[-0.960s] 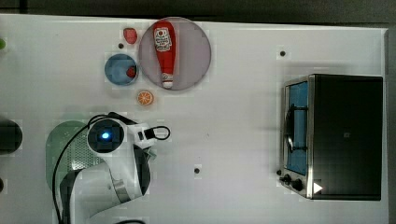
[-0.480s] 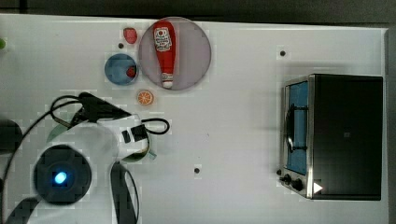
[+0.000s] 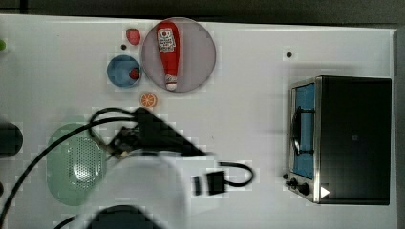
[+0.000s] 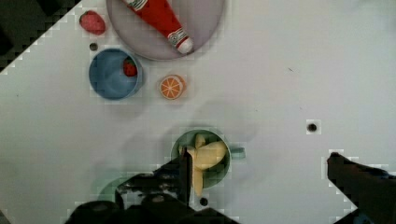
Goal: Pick Banana and place it in mug.
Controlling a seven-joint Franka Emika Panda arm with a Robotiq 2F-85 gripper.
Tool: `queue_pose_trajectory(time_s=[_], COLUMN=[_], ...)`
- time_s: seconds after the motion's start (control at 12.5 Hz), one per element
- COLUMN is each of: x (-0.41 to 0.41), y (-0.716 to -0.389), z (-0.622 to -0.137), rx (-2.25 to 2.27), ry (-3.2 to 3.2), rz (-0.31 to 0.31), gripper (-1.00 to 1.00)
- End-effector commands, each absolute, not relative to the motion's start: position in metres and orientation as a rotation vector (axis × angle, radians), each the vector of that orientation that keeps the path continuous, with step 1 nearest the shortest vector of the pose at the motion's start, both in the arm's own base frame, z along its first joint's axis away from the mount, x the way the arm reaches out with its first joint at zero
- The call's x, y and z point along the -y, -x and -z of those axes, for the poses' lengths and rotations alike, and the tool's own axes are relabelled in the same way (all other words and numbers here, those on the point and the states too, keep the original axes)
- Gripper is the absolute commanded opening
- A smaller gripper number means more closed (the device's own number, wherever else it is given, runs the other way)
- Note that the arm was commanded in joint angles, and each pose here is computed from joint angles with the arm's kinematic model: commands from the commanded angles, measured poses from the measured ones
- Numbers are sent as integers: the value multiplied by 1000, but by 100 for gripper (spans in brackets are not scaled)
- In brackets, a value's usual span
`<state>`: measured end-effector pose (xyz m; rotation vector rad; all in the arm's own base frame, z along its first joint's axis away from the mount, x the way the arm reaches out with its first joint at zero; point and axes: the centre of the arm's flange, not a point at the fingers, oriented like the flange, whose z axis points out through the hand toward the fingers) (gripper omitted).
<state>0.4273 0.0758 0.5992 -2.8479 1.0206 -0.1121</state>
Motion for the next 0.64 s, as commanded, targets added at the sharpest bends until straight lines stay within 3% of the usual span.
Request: queue_pose_trajectory(time_s=[0.08, 0.24, 0.56, 0.64], x=[-7, 26, 23, 23], y=[-444, -443, -438, -438], z=[-604, -615, -607, -607], rx=[-1174, -1169, -1307, -1305], ry=[2829, 2928, 2873, 2874], rz=[76, 150, 30, 32], gripper=[100, 100, 100, 100])
